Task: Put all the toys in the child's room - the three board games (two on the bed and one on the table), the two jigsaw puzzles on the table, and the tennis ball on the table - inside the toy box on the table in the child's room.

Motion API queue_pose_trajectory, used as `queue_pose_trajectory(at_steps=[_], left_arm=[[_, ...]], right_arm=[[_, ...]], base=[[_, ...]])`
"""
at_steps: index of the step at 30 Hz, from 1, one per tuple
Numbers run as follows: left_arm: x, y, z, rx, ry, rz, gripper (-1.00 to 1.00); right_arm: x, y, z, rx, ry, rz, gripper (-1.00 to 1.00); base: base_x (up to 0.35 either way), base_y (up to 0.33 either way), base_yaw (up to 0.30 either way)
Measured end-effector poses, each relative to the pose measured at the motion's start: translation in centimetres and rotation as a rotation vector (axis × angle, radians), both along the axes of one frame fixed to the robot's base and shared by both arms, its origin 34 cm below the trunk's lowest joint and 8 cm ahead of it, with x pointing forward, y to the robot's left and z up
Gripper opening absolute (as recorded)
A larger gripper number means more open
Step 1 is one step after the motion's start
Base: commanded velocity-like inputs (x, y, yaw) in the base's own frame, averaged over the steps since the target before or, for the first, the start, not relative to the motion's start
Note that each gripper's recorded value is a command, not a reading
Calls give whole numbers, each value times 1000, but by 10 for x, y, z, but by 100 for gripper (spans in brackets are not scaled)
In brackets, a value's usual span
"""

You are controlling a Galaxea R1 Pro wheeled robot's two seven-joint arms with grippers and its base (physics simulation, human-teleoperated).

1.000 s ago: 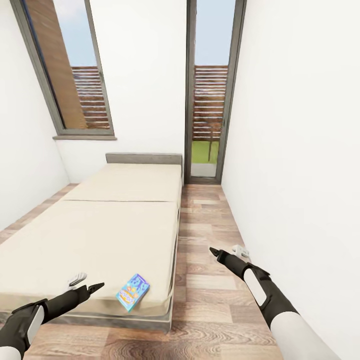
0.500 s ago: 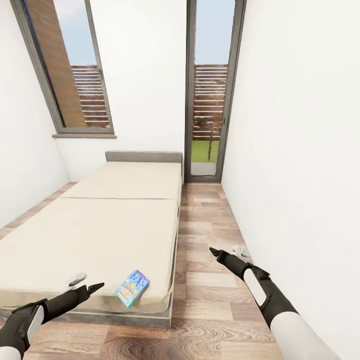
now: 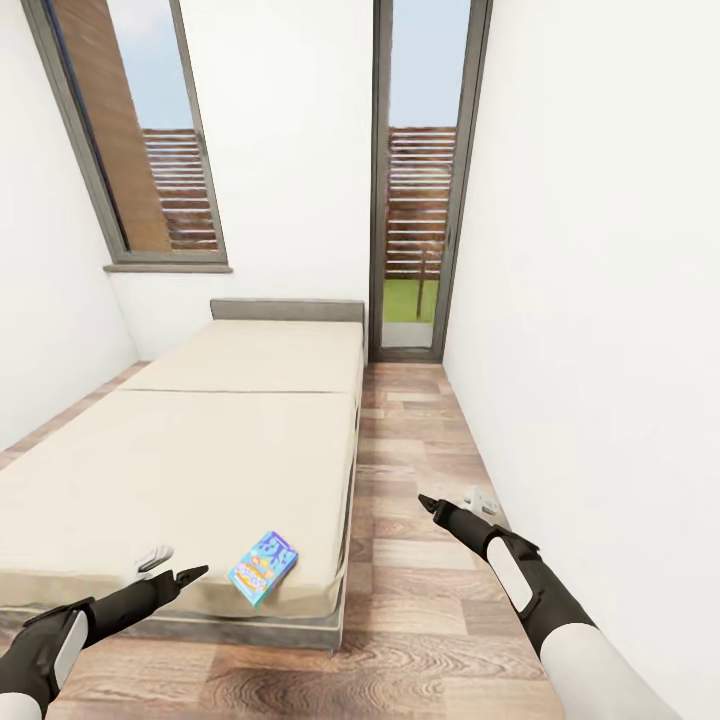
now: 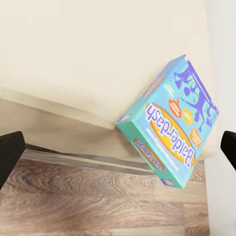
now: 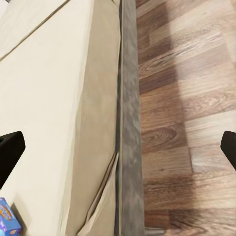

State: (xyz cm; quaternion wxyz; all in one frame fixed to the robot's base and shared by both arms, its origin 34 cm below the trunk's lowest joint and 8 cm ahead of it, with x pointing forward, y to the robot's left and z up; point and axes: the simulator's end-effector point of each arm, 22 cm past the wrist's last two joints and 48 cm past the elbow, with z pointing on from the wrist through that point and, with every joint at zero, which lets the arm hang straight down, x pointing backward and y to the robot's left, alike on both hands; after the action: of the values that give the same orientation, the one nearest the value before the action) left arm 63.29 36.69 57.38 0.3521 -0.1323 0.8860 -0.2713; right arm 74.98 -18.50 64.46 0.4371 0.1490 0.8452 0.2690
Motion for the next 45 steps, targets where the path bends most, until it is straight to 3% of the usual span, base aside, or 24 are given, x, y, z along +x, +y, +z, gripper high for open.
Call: queue_pose_trajectory(at_steps=[31,37,41,42,45], left_arm=[[-11,-1,-64,-2,0,-1,100],[-15,-2,-74,-21,1,-6,100],[-19,-11,-71,-78,18,-28,100],[-22,-18,-67,-119,28,-44,100],[-26,-28,-60,-183,37,-72,100]], right_arm=[[-11,2,-63,-1,-5,2,100],[-13,2,-75,-3,-8,2,100],[-13,2,-75,-3,-9,2,100],[-13,2,-75,-3,-9,2,100],[-13,2,-75,-3,-9,2,100]], base=[[0,0,0],[0,0,0],[0,0,0],[0,0,0],[0,0,0]])
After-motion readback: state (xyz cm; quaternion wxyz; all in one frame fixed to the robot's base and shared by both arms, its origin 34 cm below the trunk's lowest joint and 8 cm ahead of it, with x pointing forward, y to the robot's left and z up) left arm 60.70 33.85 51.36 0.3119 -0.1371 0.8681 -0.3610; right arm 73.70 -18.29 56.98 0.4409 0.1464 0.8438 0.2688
